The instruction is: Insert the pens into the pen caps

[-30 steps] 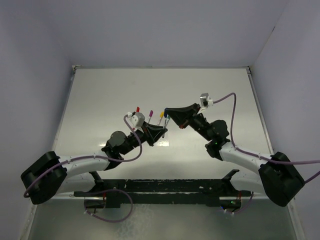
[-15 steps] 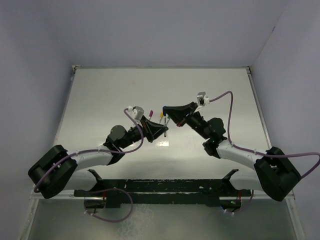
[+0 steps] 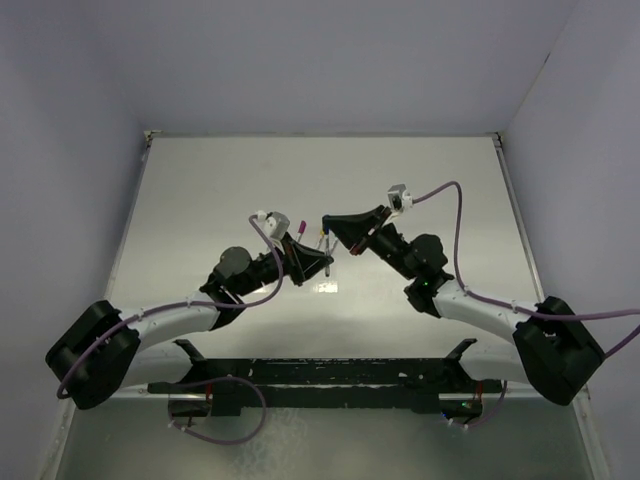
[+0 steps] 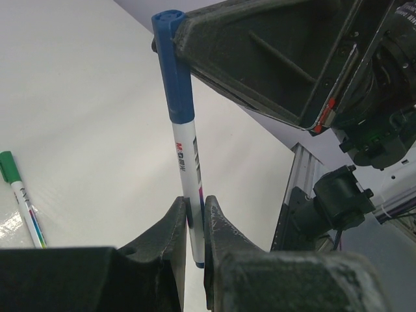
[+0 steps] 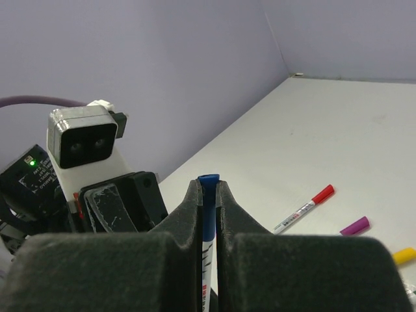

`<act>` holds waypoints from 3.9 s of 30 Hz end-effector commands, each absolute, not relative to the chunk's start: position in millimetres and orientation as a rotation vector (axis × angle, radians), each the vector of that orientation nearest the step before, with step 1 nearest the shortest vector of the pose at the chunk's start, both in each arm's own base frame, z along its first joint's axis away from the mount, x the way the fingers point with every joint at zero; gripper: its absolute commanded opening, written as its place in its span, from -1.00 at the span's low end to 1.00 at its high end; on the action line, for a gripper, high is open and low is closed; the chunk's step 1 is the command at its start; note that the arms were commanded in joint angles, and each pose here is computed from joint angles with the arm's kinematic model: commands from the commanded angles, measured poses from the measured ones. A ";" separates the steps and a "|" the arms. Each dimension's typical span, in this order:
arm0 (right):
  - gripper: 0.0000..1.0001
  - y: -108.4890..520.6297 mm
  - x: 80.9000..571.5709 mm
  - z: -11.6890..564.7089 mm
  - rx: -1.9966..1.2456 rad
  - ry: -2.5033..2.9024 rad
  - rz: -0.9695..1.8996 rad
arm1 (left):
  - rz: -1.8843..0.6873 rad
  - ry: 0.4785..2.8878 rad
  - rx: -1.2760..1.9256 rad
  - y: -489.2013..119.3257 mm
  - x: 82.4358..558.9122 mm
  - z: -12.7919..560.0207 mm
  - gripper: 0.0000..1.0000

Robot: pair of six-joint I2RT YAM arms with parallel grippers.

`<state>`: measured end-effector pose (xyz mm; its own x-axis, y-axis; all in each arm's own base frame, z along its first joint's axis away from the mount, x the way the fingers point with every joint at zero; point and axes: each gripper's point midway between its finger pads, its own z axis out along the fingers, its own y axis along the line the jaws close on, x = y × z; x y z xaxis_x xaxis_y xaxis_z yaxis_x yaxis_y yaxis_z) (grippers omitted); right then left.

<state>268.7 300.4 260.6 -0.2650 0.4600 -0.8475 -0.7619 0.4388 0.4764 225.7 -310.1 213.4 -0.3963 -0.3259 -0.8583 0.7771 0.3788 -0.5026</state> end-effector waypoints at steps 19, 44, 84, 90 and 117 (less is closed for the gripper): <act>0.05 254.9 258.8 318.2 -0.315 1.508 0.872 | -0.982 1.783 0.431 -291.4 258.5 173.8 -1.00; 0.14 127.4 273.7 215.1 0.316 1.783 0.337 | -0.648 2.170 0.581 -373.1 317.8 67.2 -0.87; 0.17 116.2 265.2 180.3 0.396 1.853 0.291 | -0.640 2.233 0.555 -387.8 328.9 61.0 -0.07; 0.16 108.2 266.3 186.5 0.397 1.818 0.258 | -0.694 2.067 0.541 -380.9 326.9 130.0 -0.02; 0.18 -54.0 314.0 181.1 0.812 1.695 0.264 | -0.377 1.959 -0.059 -112.7 330.3 164.6 0.23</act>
<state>297.9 -56.0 160.7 -0.1130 0.5729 -0.8118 0.4893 0.7432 0.4564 328.8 -126.8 151.2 -0.4739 -0.1636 -0.8653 0.1774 0.9447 -0.2758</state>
